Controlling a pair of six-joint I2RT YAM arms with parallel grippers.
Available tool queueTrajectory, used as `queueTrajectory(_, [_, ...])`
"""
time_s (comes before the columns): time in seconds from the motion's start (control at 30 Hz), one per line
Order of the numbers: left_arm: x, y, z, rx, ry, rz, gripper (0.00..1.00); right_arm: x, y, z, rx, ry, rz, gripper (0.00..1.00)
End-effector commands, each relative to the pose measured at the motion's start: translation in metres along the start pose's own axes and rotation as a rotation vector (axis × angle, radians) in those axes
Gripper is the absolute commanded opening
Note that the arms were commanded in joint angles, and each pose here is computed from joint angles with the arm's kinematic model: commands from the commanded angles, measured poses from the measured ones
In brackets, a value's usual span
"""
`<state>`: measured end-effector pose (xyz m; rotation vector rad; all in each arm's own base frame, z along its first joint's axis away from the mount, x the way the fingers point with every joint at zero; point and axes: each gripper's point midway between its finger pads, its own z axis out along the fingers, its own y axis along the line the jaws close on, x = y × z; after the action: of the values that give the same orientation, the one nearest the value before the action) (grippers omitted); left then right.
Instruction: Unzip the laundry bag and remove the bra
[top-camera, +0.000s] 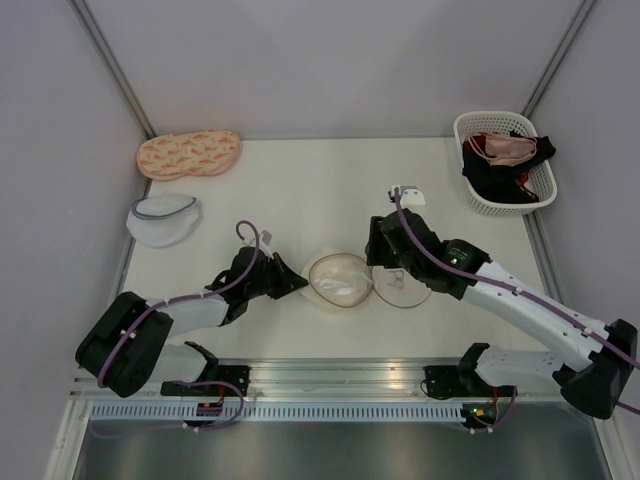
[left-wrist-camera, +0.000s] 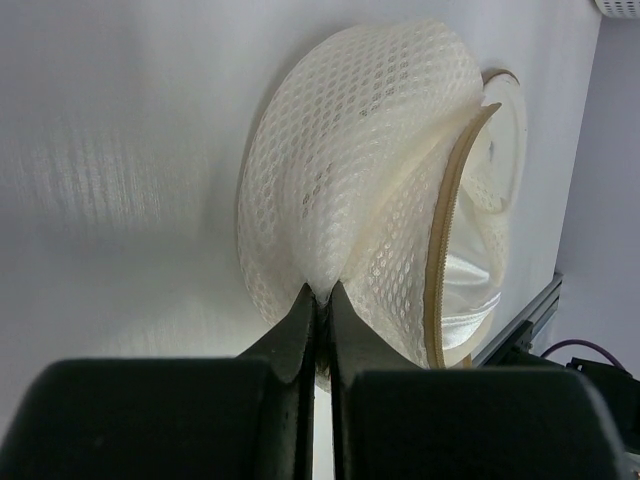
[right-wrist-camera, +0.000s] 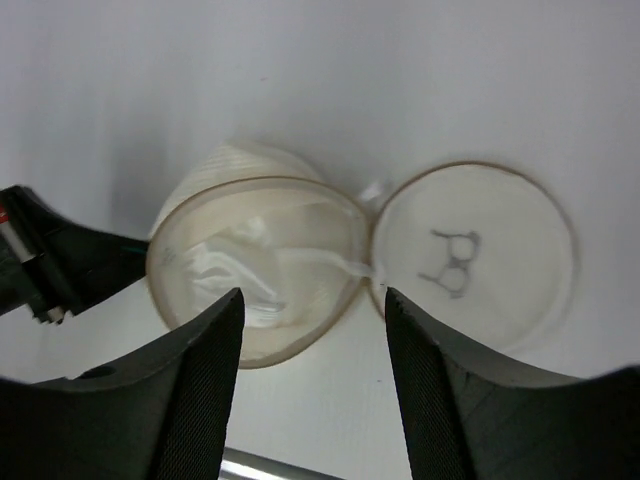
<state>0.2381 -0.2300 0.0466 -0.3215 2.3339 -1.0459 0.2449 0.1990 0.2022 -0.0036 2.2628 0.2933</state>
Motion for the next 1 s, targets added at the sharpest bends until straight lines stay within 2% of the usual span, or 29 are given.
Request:
queueTrajectory(0.0, [-0.001,-0.002,-0.004,0.016,-0.005,0.021,0.02,0.033,0.062,0.025,-0.276,0.124,-0.056,0.64])
queueTrajectory(0.17, [0.0,-0.003,-0.006,0.021,-0.009,0.016,0.02,0.054,0.089,0.037,-0.404,0.186,-0.058,0.66])
queueTrajectory(0.47, [-0.001,-0.005,-0.007,0.027,-0.01,0.013,0.02,0.093,0.097,0.067,-0.4,0.303,-0.077,0.64])
queueTrajectory(0.73, [-0.001,-0.005,-0.007,0.027,-0.013,0.011,0.02,0.128,0.08,0.082,-0.26,0.364,-0.128,0.59])
queueTrajectory(0.97, [-0.001,-0.004,-0.007,0.025,-0.018,0.004,0.02,0.157,0.077,0.086,-0.24,0.417,-0.178,0.5])
